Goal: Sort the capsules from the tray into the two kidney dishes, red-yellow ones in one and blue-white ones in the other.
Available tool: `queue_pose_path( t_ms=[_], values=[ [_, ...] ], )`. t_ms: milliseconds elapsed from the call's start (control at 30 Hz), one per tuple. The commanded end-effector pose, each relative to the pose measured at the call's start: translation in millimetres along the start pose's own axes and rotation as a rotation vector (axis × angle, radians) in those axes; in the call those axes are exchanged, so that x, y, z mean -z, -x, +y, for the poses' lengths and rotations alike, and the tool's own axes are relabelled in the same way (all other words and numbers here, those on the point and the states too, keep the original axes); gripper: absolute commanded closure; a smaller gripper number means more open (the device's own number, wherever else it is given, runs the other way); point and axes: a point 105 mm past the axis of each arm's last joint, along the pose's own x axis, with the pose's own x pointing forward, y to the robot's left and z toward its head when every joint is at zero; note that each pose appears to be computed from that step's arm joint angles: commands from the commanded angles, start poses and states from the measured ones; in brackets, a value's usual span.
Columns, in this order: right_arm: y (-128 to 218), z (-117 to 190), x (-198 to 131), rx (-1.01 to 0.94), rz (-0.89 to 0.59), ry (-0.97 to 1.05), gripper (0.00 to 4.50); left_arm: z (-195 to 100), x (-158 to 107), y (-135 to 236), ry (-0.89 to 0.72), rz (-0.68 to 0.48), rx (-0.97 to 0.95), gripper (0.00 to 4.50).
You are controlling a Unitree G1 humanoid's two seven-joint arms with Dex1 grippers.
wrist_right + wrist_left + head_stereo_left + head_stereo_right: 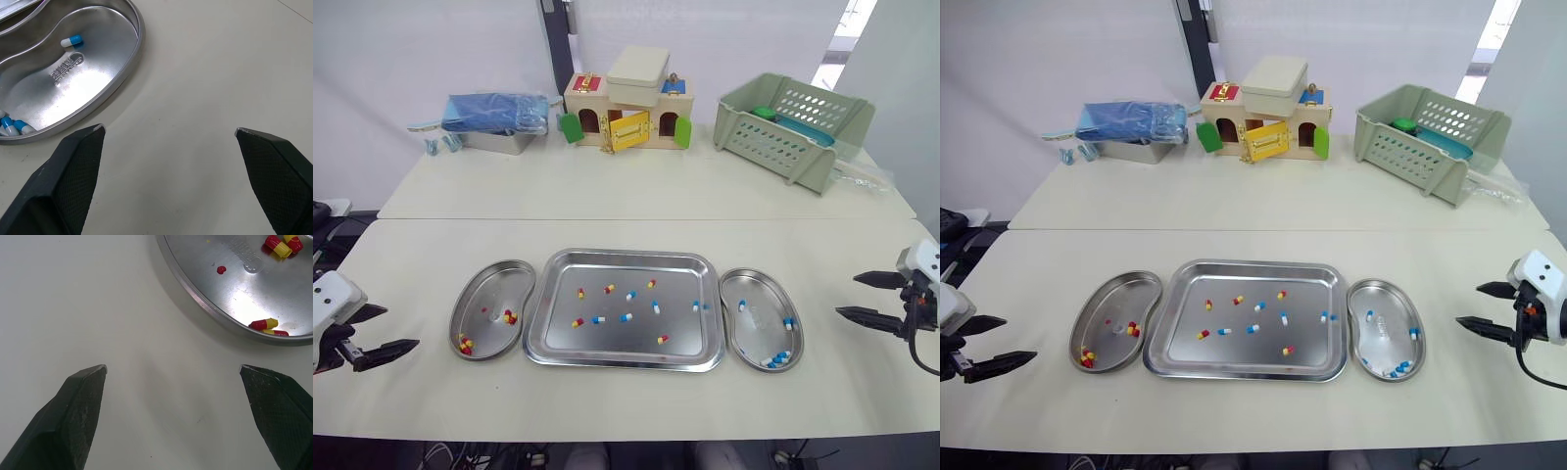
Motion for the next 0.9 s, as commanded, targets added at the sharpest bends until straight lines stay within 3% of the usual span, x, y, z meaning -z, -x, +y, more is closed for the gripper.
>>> queue_pose_path(
  t_ms=[33,900],
  values=[
    [6.6,-4.9,-8.2,0.030,-0.027,0.019,0.01,3.6,-8.7,1.9,-0.012,-0.024,-0.018,0.00],
    [3.5,-1.6,-4.6,0.022,-0.036,0.015,0.01,8.4,-3.3,3.2,-0.008,-0.010,-0.021,0.00]
  ],
)
